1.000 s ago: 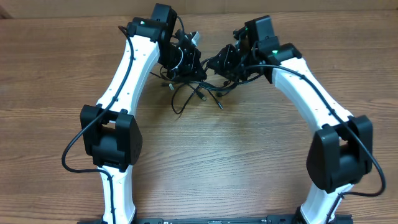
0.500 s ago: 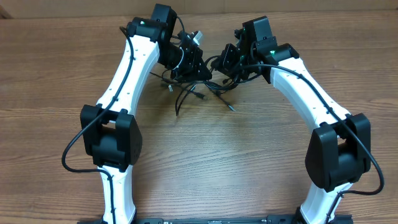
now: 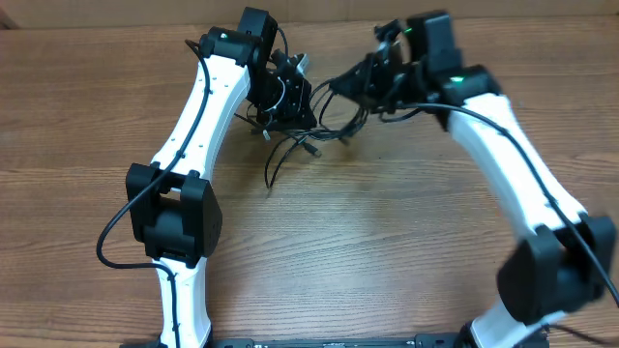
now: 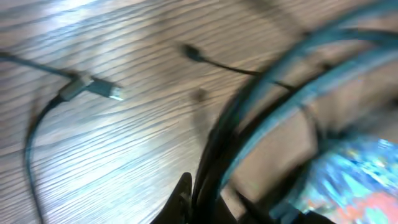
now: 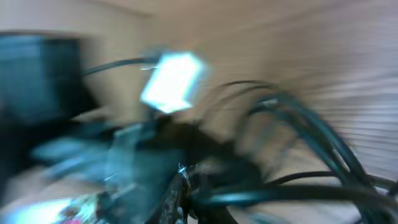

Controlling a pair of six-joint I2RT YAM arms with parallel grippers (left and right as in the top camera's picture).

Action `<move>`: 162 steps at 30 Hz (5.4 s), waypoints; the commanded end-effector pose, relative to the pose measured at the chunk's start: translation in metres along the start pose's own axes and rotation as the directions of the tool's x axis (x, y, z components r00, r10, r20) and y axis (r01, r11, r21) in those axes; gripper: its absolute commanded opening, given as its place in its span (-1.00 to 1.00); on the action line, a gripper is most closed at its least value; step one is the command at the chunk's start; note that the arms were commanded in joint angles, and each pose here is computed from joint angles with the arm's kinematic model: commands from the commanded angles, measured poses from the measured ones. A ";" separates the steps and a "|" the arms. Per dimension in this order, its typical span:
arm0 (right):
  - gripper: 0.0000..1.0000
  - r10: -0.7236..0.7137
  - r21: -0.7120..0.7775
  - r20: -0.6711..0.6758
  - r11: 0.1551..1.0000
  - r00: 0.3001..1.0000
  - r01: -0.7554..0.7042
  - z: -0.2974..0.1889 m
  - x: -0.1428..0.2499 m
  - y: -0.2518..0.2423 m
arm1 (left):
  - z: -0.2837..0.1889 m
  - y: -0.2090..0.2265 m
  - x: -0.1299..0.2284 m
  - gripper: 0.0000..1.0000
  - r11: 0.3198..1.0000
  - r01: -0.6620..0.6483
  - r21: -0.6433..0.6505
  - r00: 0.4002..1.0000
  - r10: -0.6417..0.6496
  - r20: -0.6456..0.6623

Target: Untangle cables

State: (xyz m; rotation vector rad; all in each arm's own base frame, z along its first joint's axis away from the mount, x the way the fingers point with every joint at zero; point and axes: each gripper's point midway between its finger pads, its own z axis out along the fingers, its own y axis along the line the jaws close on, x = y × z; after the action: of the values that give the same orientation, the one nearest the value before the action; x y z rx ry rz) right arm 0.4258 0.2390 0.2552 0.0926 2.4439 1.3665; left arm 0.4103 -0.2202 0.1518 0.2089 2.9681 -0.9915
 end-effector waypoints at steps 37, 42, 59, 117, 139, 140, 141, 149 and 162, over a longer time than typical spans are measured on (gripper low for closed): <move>-0.11 -0.346 0.148 0.076 0.931 0.935 0.332 -0.135 0.024 0.010 | -0.107 -0.087 -0.017 -0.92 0.950 -0.313 0.015 0.920 0.299 0.253; -0.13 -0.166 0.180 0.085 0.972 0.983 0.149 -0.118 0.029 0.011 | -0.127 -0.099 -0.004 -0.91 0.988 -0.142 0.063 0.959 0.122 0.255; -0.27 -0.776 0.006 -0.202 0.609 0.598 0.793 -0.056 0.083 0.014 | -0.131 -0.077 0.020 -0.91 0.995 0.030 0.090 0.989 -0.042 0.143; -0.12 -0.246 0.472 0.038 0.858 0.968 0.200 -0.118 0.012 -0.070 | 0.104 0.112 0.019 0.06 0.828 -0.295 -0.477 0.954 0.224 -0.201; -0.13 -0.289 0.209 -0.006 0.936 0.957 0.284 -0.099 0.026 -0.024 | -0.031 -0.026 -0.017 -0.92 0.918 -0.188 -0.348 0.969 0.232 0.089; -0.12 -0.304 0.196 -0.006 0.934 0.953 0.299 -0.097 0.026 -0.021 | -0.039 -0.035 -0.017 -0.92 0.922 -0.197 -0.335 0.964 0.245 0.107; -0.12 -0.326 0.171 -0.003 0.931 0.945 0.321 -0.094 0.026 -0.013 | -0.051 -0.048 -0.016 -0.91 0.928 -0.211 -0.308 0.956 0.262 0.133; -0.12 -0.370 0.180 -0.024 0.912 0.929 0.369 -0.072 0.028 -0.009 | -0.080 -0.076 0.003 -0.92 0.958 -0.218 -0.184 0.959 0.245 0.139; 0.03 -0.623 0.112 -0.150 0.761 0.768 0.639 0.003 0.026 -0.036 | -0.105 -0.085 0.022 -0.92 0.988 -0.068 0.141 0.996 0.058 0.071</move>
State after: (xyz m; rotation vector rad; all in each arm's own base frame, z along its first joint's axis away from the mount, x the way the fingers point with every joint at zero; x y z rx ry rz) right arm 0.3972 0.2265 0.2228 -0.6510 2.3747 0.9206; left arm 0.3903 -0.2162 0.2636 0.2774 2.8592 -1.0302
